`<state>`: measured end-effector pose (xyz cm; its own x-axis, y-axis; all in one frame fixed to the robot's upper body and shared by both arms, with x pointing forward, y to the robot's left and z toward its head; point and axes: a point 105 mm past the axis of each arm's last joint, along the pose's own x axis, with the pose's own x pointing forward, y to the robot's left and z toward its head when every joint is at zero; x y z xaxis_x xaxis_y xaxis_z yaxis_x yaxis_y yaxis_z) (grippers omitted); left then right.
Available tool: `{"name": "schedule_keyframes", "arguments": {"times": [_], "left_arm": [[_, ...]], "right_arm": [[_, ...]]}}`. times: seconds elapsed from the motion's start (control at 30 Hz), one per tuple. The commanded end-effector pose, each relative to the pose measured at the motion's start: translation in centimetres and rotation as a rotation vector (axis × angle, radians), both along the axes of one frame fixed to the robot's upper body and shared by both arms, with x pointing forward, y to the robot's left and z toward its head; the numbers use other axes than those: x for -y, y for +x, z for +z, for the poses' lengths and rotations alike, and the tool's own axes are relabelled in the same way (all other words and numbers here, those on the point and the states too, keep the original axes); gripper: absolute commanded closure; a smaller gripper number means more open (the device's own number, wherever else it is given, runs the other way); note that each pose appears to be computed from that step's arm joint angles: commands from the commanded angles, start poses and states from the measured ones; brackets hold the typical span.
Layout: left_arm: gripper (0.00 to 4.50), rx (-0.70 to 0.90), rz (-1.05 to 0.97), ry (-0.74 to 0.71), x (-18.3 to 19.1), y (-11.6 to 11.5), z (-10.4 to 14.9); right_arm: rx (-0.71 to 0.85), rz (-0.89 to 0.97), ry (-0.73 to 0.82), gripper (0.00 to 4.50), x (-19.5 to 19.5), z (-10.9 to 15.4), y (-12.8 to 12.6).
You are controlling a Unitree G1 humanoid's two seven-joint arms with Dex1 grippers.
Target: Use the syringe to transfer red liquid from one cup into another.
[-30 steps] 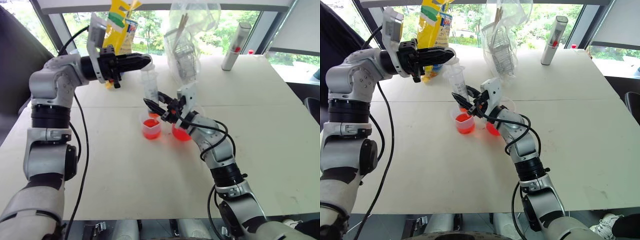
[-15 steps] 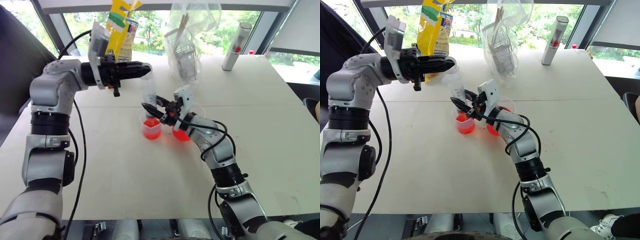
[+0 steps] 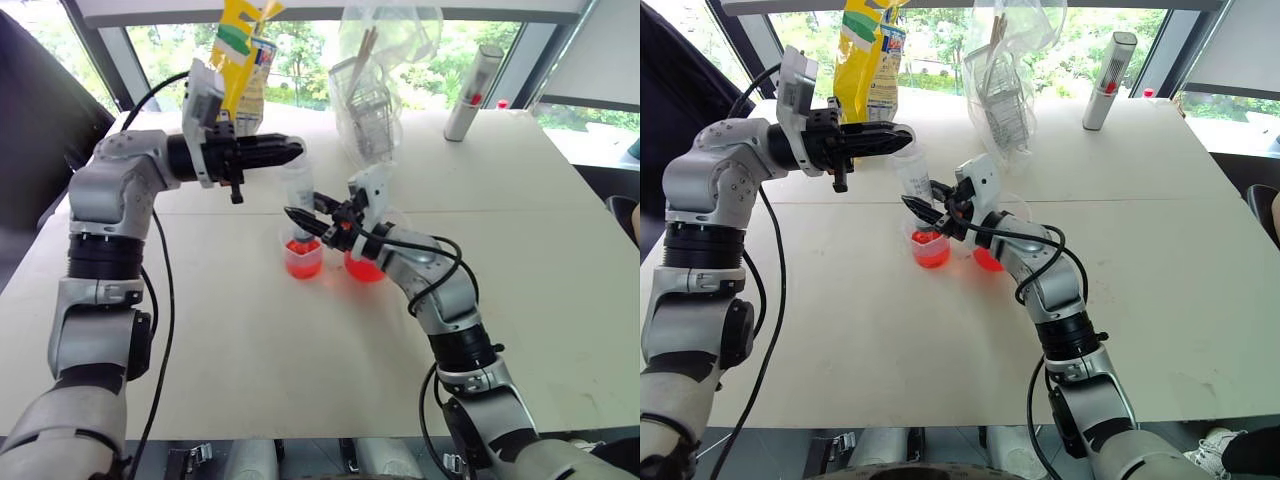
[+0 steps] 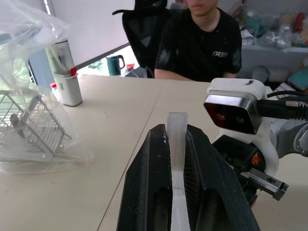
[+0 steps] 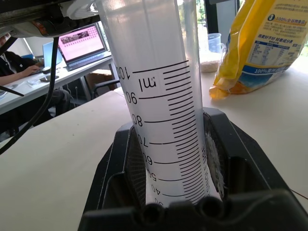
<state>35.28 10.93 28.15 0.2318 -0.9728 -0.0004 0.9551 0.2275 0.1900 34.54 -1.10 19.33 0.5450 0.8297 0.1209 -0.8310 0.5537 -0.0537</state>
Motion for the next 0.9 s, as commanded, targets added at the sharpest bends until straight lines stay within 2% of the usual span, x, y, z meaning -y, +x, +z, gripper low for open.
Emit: {"name": "schedule_keyframes", "arguments": {"times": [0.03, 0.07, 0.1, 0.23, 0.37, 0.6, 0.9], "left_arm": [[4.46, -0.078, -0.026, 0.068, 0.7, -0.2, -2.5], [4.46, -0.076, -0.024, 0.057, 0.7, -0.2, -2.1], [4.06, -0.075, -0.021, 0.048, 0.6, -0.3, -1.8], [2.23, -0.076, -0.018, 0.022, 0.3, -0.4, -0.9], [0.17, -0.053, 0.013, -0.048, 0.2, -0.1, 0.6], [0.07, -0.076, 0.058, -0.244, -2.0, -0.3, 4.1], [0.07, -0.112, 0.097, -0.092, -4.0, -2.2, 0.4]], "right_arm": [[0.227, 0.012, 0.145, 3.17, 0.5, 7.4, -1.5], [0.218, 0.018, 0.140, 3.17, 0.3, 7.1, -1.6], [0.210, 0.023, 0.136, 3.17, 0.1, 6.8, -1.6], [0.182, 0.042, 0.113, 3.17, -0.5, 5.7, -1.8], [0.158, 0.063, 0.107, 3.17, -1.1, 5.0, -2.1], [0.134, 0.059, 0.101, 3.17, -1.2, 4.3, -2.0], [0.127, -0.043, 0.081, 3.17, 1.3, 5.6, -0.9]]}}
